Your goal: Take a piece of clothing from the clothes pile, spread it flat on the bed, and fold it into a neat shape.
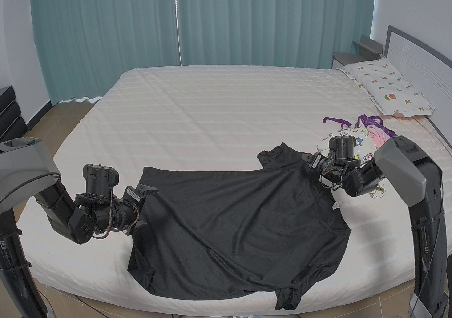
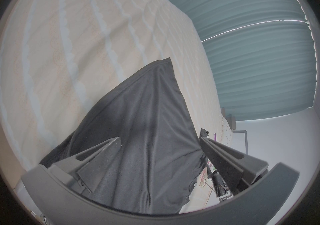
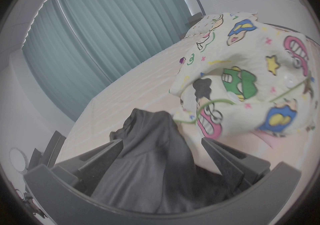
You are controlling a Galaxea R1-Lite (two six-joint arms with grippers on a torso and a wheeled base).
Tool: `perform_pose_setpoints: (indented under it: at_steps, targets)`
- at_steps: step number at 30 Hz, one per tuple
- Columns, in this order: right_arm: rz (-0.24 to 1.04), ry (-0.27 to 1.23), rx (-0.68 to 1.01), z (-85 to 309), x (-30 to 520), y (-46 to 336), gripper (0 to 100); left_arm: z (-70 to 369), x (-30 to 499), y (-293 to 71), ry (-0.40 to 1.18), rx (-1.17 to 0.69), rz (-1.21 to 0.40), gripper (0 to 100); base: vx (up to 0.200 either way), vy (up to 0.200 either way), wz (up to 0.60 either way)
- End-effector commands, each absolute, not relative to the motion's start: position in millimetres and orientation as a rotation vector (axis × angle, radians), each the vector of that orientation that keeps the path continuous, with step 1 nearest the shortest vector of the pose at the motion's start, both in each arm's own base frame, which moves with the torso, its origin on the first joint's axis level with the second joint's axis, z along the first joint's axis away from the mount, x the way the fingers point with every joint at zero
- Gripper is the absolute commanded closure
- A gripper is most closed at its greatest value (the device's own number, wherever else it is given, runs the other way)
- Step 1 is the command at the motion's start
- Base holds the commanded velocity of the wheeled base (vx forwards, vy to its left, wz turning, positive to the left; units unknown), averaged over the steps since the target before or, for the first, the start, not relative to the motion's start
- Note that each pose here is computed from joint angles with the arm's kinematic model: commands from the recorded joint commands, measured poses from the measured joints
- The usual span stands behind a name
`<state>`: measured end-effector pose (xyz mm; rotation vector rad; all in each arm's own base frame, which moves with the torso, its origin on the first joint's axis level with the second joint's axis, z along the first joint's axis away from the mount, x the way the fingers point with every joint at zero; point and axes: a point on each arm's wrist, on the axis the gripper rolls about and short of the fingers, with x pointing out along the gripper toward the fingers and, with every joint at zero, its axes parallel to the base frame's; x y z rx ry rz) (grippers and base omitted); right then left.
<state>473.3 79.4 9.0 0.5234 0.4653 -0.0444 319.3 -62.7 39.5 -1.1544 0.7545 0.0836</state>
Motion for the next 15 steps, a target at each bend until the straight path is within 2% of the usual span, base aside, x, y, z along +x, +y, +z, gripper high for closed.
perform_pose_setpoints:
  at_steps: [1,6,12,15]
  targets:
    - [0.022,0.51,0.562,69.3,373.4,81.2,0,68.8,301.6,-77.5,0.726,-1.143,-0.011,0,-0.2,0.0,0.0]
    - [-0.036,0.579,0.655,58.5,336.6,76.2,0,63.6,278.0,-77.2,0.798,-1.122,0.021,0,-0.2,0.0,0.0]
    - [-0.023,0.632,0.675,51.4,299.0,79.8,0,54.0,265.3,-73.8,0.842,-1.11,0.055,0,-0.2,0.0,0.0]
    - [-0.043,0.667,0.697,42.9,290.5,77.6,0,47.2,262.5,-73.5,0.868,-1.096,0.072,0,0.0,0.0,0.0]
